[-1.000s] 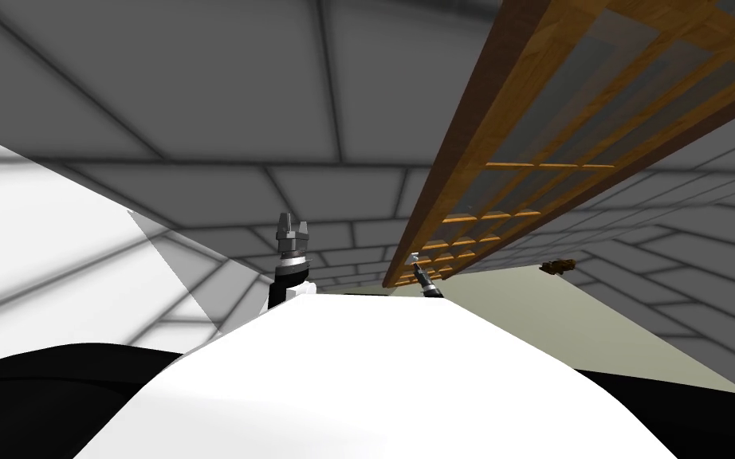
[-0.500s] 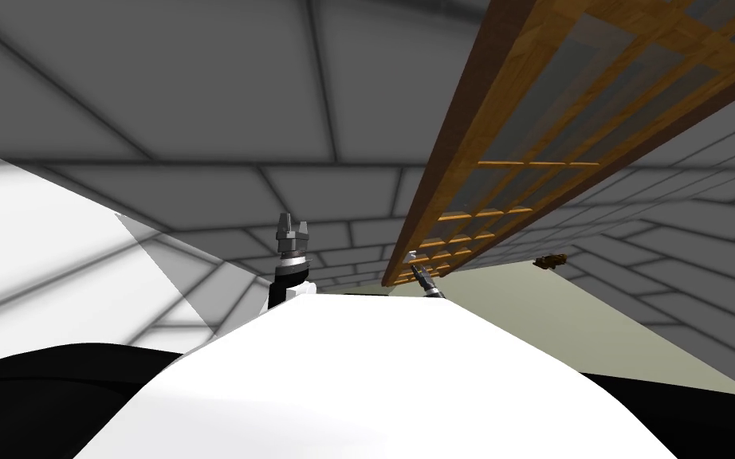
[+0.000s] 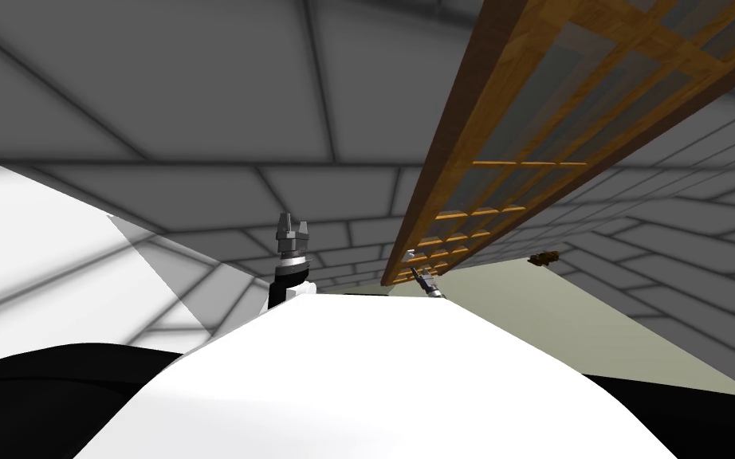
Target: Pull the door open
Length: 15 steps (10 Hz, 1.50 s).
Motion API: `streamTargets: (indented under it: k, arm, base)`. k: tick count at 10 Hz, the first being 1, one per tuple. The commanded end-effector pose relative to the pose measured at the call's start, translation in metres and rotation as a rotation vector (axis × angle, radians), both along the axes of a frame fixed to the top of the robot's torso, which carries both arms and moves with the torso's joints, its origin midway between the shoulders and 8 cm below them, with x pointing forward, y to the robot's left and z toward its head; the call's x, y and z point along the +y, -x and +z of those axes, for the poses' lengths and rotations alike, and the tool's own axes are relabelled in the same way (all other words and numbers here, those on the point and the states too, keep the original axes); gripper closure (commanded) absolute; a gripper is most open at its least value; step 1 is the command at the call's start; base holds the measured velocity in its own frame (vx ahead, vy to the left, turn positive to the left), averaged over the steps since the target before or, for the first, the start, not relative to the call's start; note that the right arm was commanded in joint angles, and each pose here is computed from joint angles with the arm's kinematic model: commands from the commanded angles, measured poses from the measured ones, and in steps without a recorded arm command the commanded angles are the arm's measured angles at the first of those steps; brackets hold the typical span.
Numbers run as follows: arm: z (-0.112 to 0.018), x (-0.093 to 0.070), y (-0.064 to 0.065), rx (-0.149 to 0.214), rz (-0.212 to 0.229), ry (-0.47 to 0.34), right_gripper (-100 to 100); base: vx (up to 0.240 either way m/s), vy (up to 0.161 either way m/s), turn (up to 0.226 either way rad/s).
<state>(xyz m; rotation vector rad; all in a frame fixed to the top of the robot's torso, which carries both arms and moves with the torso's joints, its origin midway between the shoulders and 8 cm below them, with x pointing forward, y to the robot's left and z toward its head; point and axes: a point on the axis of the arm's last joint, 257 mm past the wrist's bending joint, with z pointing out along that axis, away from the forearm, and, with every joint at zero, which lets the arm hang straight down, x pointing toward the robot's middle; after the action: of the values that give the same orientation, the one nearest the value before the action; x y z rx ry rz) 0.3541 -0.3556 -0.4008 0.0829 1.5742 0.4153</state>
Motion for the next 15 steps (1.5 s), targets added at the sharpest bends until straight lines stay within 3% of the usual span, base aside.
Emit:
streamTargets:
  k: [1,7,10,11,12,15]
  arm:
    - [0.001,-0.001,0.006,-0.014,0.011,0.061,-100]
    - [0.001,-0.004,0.024,-0.052,0.039,0.241,-100]
    - [0.001,-0.005,0.032,-0.064,0.051,0.301,-100]
    - [0.001,-0.005,0.030,-0.060,0.048,0.287,-100]
    - [0.002,-0.011,0.024,-0.060,0.009,0.297,-100]
    - [0.002,-0.019,0.016,-0.056,-0.048,0.302,-100]
  base:
    - [-0.011,-0.001,-0.062]
    - [-0.011,-0.001,-0.042]
    - [-0.009,-0.001,-0.034]
    - [0.000,0.000,0.000]
    - [0.023,-0.002,0.254]
    - [0.042,-0.016,0.218]
